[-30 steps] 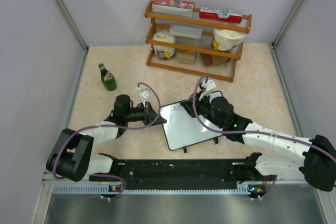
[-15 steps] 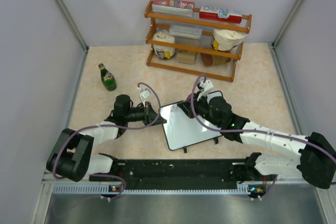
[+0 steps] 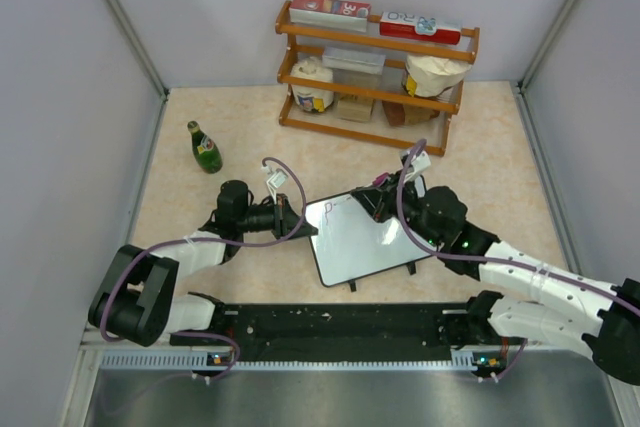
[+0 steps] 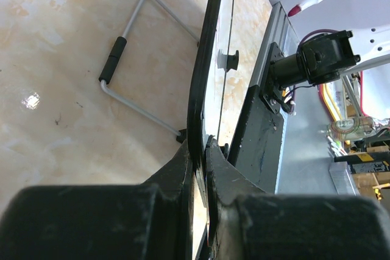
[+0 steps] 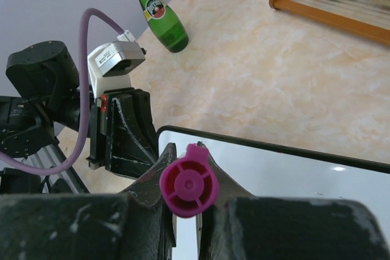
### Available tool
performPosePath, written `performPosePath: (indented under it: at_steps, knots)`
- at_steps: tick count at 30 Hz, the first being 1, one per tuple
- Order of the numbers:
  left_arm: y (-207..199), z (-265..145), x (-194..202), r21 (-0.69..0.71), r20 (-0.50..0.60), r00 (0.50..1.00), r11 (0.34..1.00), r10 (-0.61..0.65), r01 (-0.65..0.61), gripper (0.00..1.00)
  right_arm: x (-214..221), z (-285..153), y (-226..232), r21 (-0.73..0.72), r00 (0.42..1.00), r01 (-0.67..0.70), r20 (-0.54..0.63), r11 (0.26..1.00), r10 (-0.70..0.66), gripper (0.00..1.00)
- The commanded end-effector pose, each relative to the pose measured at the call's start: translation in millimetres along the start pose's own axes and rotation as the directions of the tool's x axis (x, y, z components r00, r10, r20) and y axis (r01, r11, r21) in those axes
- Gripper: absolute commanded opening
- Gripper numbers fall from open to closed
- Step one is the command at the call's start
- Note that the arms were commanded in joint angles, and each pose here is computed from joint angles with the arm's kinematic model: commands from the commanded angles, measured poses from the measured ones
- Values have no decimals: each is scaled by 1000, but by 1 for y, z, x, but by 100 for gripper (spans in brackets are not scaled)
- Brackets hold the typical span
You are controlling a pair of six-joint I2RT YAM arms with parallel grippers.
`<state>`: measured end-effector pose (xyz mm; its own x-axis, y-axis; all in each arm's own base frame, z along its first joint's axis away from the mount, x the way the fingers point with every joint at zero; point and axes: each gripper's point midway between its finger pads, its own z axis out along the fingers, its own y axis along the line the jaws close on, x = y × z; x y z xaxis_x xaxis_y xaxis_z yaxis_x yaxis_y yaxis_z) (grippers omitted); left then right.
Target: Write a sentence on the whiteboard
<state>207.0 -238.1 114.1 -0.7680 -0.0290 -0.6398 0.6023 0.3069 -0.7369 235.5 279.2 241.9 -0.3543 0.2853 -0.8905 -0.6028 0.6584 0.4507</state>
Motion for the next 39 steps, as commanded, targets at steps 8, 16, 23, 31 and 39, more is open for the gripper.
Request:
performPosePath:
  at_steps: [8, 16, 23, 31, 39]
  knots:
    - [15, 2, 1, -56, 5, 998, 996, 63, -63, 0, 5, 5, -10, 33, 999, 39, -13, 999, -39, 0]
    - [15, 2, 1, -57, 3, 998, 997, 60, -60, 0, 11, 12, -10, 30, 999, 44, -33, 999, -43, 0]
    - [16, 2, 1, -57, 2, 998, 997, 59, -59, 0, 19, 14, -17, 51, 998, 47, -54, 998, -44, 0]
    - [16, 2, 1, -59, 5, 998, 996, 60, -60, 0, 28, 16, -16, 37, 995, 50, -85, 998, -47, 0]
    - [16, 2, 0, -57, 5, 998, 996, 61, -61, 0, 41, 14, -16, 24, 990, 51, -131, 998, -48, 0]
